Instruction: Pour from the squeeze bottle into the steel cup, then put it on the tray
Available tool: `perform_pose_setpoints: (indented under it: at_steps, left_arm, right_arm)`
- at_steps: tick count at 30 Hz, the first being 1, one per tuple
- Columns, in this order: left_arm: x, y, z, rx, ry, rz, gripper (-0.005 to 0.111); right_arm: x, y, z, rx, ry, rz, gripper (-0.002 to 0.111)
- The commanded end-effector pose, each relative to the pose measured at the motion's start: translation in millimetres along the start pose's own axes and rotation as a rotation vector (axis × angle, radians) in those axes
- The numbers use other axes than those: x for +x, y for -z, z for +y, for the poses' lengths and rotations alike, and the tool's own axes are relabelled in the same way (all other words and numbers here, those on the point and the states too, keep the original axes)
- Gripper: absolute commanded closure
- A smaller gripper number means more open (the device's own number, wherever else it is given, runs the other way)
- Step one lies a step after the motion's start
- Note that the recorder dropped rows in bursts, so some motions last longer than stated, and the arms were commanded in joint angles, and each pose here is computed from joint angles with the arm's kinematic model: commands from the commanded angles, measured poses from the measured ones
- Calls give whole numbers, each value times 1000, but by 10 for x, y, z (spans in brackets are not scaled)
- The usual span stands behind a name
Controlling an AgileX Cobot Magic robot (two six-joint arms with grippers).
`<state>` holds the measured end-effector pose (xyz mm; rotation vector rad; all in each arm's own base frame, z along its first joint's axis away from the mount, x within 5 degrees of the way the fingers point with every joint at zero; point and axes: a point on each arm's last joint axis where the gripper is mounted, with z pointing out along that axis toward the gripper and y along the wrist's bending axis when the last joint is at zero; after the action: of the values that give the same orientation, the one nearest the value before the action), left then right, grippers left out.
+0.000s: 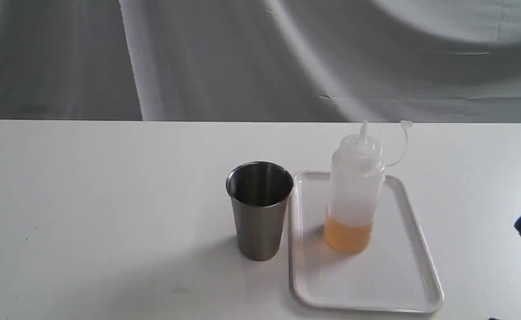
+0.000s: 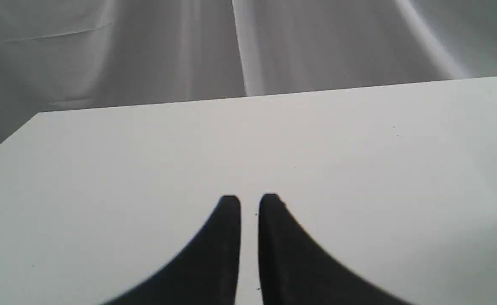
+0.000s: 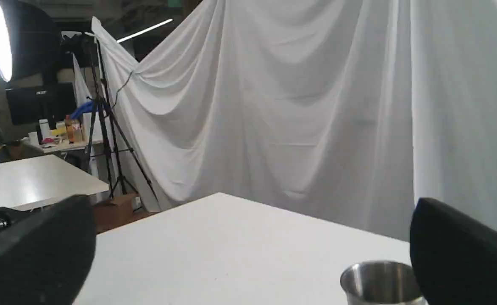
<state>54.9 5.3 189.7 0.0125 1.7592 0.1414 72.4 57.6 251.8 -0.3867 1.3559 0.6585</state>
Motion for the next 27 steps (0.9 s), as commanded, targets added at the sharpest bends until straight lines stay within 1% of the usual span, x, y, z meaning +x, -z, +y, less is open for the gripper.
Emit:
perform_pose_setpoints:
  at_steps: [1, 3, 6, 13, 16, 17, 19, 22, 24, 26, 27]
  left_arm:
    - [6, 0, -2, 1, -1, -8, 98]
    - [6, 0, -2, 1, -1, -8, 98]
    - [6, 0, -2, 1, -1, -8, 98]
    - [6, 0, -2, 1, -1, -8, 98]
    - [6, 0, -2, 1, -1, -8, 98]
    - [6, 0, -2, 1, -1, -8, 98]
    - [6, 0, -2, 1, -1, -8, 98]
    - [6, 0, -2, 1, -1, -8, 98]
    - [6, 0, -2, 1, -1, -8, 98]
    - [6, 0, -2, 1, -1, -8, 98]
    - [6, 0, -2, 1, -1, -8, 98]
  right_arm:
    - [79, 11, -11, 12, -44, 74, 3]
    - [107, 14, -15, 20, -78, 104, 3]
    - [115, 15, -6, 8, -57, 114, 3]
    - [179, 29, 8, -5, -108, 155, 3]
    - [280, 69, 7, -18, -117, 146, 10]
    - [303, 82, 11, -27, -118, 131, 14]
    - [251, 86, 33, -60, -123, 51, 30]
    - [275, 88, 44, -70, -95, 77, 65]
    - [278, 89, 45, -71, -118, 81, 89]
    - [285, 89, 47, -72, -127, 89, 108]
    - [285, 89, 48, -73, -129, 90, 108]
